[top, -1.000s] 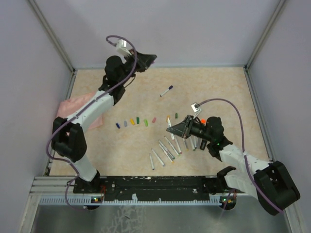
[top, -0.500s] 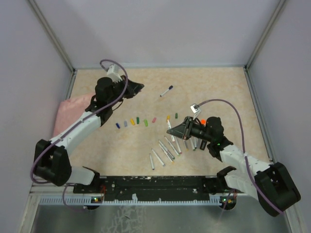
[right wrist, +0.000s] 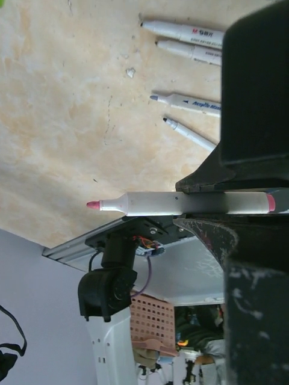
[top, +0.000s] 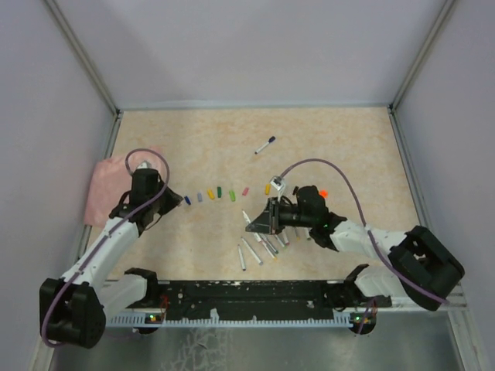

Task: Open the pen caps
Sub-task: Place the pen cap at the center of the board.

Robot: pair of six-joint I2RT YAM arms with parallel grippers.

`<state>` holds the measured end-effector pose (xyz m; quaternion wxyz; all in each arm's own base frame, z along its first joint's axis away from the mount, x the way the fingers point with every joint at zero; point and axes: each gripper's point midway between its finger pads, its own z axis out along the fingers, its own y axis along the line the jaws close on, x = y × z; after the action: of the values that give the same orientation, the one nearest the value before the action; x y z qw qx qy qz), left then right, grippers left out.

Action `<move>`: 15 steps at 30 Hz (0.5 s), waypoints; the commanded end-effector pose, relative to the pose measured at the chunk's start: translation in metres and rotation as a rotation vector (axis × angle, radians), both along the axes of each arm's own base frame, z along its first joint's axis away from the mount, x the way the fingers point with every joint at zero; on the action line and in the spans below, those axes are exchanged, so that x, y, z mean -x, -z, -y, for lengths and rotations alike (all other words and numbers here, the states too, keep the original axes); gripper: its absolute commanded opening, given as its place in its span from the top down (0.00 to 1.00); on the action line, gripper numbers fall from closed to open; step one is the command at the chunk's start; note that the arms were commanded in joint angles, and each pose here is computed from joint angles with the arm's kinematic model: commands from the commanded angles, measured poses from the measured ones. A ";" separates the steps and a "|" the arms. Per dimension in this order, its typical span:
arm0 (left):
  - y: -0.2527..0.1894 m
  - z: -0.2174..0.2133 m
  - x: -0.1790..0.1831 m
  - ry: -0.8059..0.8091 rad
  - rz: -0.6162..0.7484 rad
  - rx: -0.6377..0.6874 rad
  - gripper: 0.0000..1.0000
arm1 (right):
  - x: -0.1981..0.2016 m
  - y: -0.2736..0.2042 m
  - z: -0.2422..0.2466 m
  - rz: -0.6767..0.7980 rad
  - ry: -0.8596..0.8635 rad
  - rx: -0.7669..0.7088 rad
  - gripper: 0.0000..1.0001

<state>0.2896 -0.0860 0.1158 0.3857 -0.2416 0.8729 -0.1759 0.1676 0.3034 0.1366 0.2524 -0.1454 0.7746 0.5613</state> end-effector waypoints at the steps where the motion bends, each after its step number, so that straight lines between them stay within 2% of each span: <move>1: 0.025 -0.015 0.008 -0.044 -0.094 0.004 0.95 | 0.000 -0.015 -0.035 0.088 -0.061 0.024 1.00; 6: 0.047 -0.031 0.000 -0.088 -0.192 -0.057 0.94 | 0.010 0.016 -0.065 0.038 -0.092 0.210 1.00; 9: 0.058 -0.043 -0.007 -0.122 -0.242 -0.116 0.88 | 0.014 0.032 -0.078 0.012 -0.101 0.306 0.99; 15: 0.073 -0.052 -0.021 -0.135 -0.297 -0.151 0.84 | 0.019 0.058 -0.092 0.007 -0.074 0.509 0.96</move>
<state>0.2954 -0.0438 0.0389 0.2696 -0.2951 0.9145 -0.0632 0.1430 0.3923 0.0887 0.1776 -0.2294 0.8557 0.4285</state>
